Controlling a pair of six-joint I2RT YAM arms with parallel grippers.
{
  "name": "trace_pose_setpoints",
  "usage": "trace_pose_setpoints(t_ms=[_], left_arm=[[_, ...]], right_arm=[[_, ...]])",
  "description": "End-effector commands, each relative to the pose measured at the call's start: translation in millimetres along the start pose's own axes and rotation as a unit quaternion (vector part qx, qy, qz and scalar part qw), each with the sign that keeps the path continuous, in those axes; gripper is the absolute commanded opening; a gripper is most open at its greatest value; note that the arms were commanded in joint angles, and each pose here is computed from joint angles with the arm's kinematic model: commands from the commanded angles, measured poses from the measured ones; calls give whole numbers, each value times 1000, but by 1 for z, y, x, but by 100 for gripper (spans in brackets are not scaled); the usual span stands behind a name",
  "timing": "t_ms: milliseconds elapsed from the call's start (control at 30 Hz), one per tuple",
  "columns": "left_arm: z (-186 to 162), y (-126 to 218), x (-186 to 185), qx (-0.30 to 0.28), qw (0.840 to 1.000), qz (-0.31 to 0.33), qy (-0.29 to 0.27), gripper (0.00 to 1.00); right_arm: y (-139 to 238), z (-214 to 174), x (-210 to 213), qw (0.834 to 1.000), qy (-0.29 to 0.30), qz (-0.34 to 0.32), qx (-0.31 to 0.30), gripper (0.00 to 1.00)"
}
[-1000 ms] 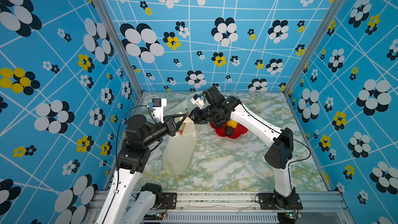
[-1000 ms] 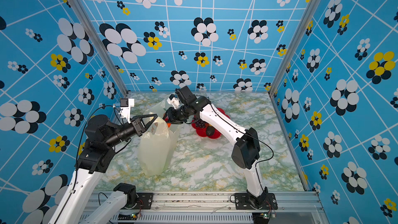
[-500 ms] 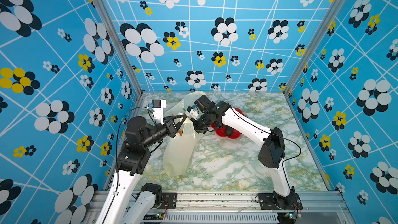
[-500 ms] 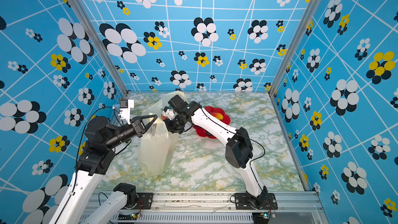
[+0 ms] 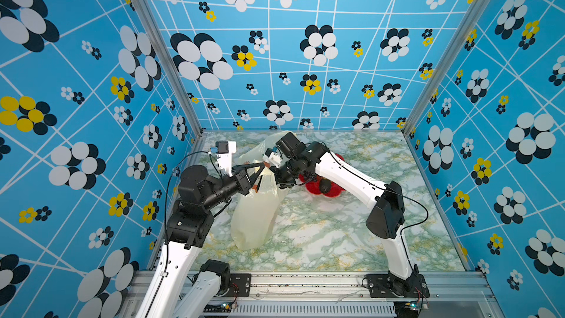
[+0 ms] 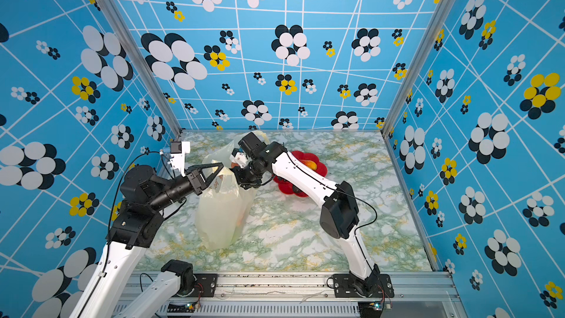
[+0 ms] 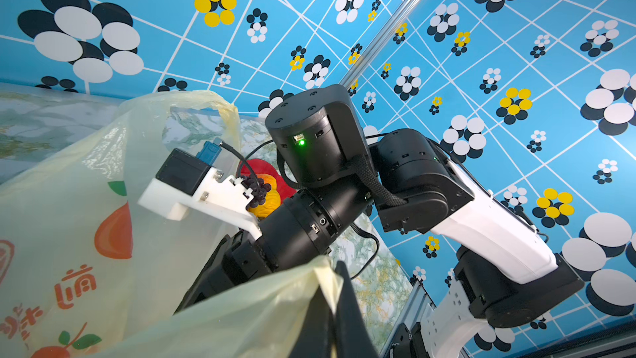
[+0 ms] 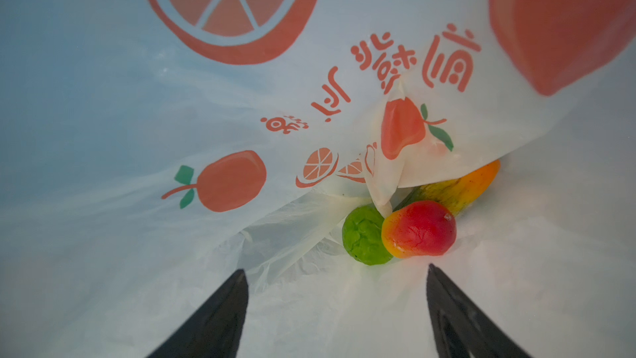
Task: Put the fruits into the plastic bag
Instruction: 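Open the right gripper to drop the apple inside the bag, then withdraw the right gripper from the bag back over the plate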
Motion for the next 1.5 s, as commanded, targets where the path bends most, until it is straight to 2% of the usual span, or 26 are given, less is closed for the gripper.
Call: trace_pose_setpoints(t_ms=[0,300,500,600,667,900,1167,1267,1467], left_arm=[[3,0,-4,-8,1000,-7,-13,0],[0,2,-3,-9,1000,-4,-18,0],[-1,2,-2,-8,1000,-3,-24,0],[-1,2,-1,-8,1000,1,-25,0],[0,1,0,-9,1000,1,-27,0],[-3,2,1,-13,1000,-5,-25,0],[-4,5,-1,-12,1000,-4,-29,0],[-5,7,0,-13,1000,1,-29,0],[-5,8,1,-14,1000,3,-27,0]], right_arm=[[25,8,9,999,28,-15,-25,83],[86,30,2,989,42,-54,-131,83],[137,40,-5,972,38,-65,-223,83],[162,38,-14,961,39,-93,-256,83],[176,32,-32,957,19,-121,-262,83],[194,-6,-112,950,-88,-200,-222,83],[170,-45,-183,937,-100,-321,-99,83],[161,-52,-199,935,-109,-327,-83,81],[140,-57,-225,941,-146,-292,-88,75]])
Point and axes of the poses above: each gripper's point midway between its finger pads, its own y axis back along the fingers, its own x axis along the line the jaws close on, z = x × y, the point moved 4 cm from there along y, back along the fingers, and after that the axes turned 13 degrees about y, right-handed, at the moved point
